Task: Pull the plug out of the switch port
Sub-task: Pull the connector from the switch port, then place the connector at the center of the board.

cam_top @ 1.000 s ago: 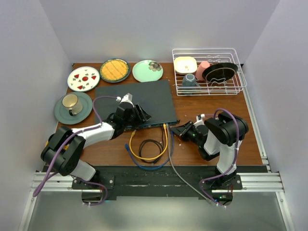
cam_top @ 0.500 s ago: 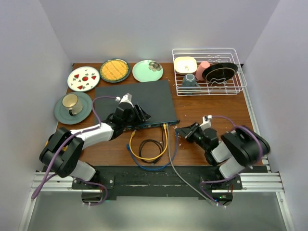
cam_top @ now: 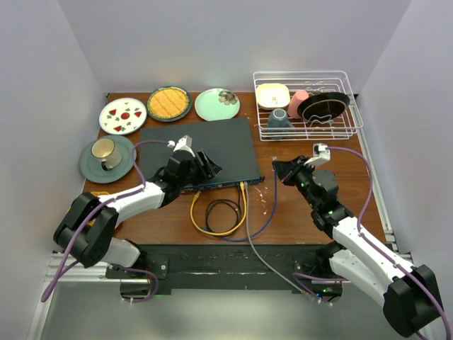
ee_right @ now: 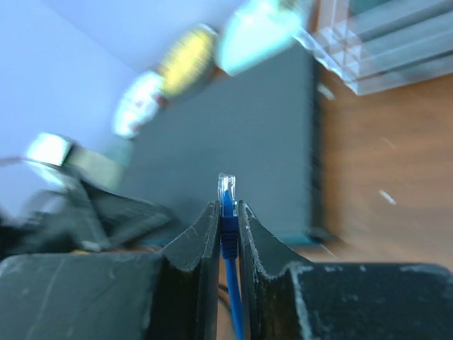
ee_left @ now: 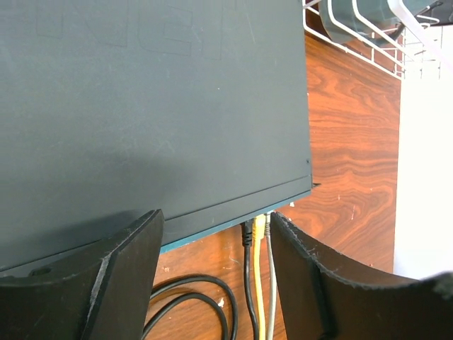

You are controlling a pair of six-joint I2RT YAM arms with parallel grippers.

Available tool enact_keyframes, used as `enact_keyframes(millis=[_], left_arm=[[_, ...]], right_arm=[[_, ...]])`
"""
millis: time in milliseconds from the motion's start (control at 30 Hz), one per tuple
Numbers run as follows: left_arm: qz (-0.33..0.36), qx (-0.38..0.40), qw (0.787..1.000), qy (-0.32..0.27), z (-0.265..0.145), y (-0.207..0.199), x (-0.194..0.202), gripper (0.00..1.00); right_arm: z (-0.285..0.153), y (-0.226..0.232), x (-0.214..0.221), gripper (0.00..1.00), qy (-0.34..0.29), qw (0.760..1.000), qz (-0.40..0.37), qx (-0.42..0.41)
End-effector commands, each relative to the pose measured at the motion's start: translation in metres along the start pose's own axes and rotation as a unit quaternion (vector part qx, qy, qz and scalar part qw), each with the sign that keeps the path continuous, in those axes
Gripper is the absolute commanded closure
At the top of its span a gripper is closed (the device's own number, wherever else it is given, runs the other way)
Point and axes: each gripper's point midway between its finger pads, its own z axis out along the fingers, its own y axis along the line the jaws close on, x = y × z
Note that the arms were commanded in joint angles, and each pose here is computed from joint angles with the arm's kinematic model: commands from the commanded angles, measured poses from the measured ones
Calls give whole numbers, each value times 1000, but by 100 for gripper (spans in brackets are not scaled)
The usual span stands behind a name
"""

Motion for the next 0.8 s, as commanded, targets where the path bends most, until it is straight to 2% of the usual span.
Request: enact_keyframes(millis=[0,167,300,400,533,633,700,767], left_arm=[[12,-1,1000,-14,-5,0,-4,33],[10,-6,1000,-18,-7,2,-6,34],[7,-11,1000,-19,-7,4,-5,34],[1,-13,1000,-18,-6,5,-5,34],[-2,-16,1000,-16,-5,6,-3,34],[-5,-12,1000,-15,-6,6,-2,34],[-5,-7,1000,-15,-6,4,-1,34],[-6,-7,1000,-15,-6,6,-1,34]], right_arm=[[-12,-54,21,100,49,989,-63,121],[-24,-83,5,100,44,970,-109,215],[-35,-100,-22,100,4,947,-127,294],[-37,-101,-33,100,-13,941,-123,315],[-45,-99,-70,100,-64,921,-124,363],[-41,-93,-82,100,-69,918,-127,370],[-33,-96,-71,100,-42,918,-128,373],[-25,-100,-52,85,-1,920,-129,370]])
